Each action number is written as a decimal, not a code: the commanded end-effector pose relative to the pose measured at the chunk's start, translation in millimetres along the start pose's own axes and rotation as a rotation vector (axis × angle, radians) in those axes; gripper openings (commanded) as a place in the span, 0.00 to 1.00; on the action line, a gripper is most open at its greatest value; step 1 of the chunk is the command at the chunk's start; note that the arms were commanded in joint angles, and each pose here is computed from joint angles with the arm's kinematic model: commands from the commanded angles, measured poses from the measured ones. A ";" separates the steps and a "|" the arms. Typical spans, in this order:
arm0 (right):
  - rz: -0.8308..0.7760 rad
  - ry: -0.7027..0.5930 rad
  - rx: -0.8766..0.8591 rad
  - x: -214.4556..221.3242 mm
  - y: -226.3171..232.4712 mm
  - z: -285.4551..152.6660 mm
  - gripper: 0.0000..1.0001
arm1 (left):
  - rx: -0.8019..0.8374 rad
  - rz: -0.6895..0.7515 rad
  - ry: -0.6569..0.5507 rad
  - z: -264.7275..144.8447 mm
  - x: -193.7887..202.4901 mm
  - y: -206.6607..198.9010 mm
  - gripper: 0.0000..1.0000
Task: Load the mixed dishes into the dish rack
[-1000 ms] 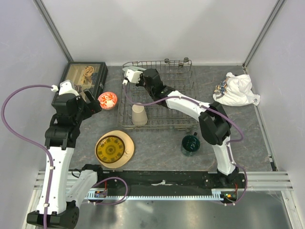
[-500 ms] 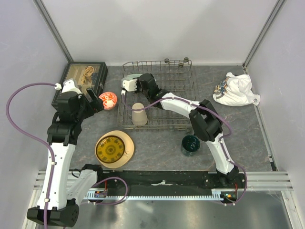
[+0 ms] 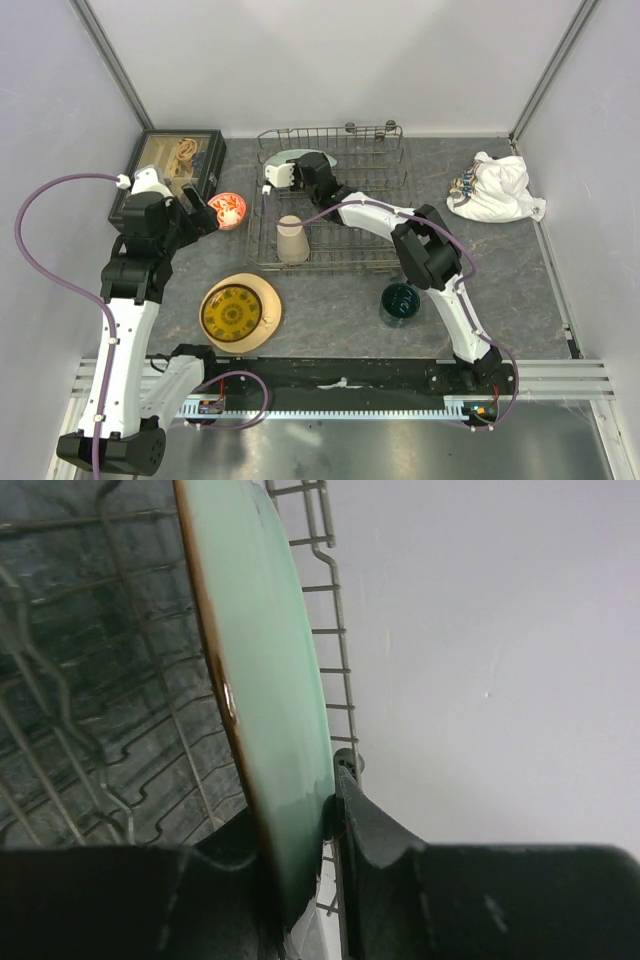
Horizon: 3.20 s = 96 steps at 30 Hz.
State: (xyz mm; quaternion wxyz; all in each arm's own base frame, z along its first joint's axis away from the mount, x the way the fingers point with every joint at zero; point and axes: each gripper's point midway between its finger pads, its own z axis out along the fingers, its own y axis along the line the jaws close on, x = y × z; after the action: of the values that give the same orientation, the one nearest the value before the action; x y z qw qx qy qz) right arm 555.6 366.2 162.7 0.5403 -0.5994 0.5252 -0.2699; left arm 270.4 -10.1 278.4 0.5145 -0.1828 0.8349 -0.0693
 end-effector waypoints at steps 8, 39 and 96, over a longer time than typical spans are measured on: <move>0.133 -0.070 0.264 -16.6 -86.1 -6.8 0.05 | 0.024 -0.024 -0.022 2.9 -4.0 -4.9 0.97; 0.250 -0.145 0.278 -29.3 -69.3 10.0 0.29 | 0.020 -0.020 -0.004 10.6 4.6 -2.4 0.96; 0.363 -0.236 0.283 -49.8 -66.9 -82.1 0.75 | 0.073 -0.064 -0.019 -13.5 3.2 -9.7 0.96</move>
State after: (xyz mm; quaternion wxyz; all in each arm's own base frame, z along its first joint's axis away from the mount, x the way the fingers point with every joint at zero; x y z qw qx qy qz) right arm 501.9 376.3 219.5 0.6777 -0.4766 0.5300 -0.1807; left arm 261.4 -18.2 275.8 0.5197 -0.1833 0.8287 -0.0979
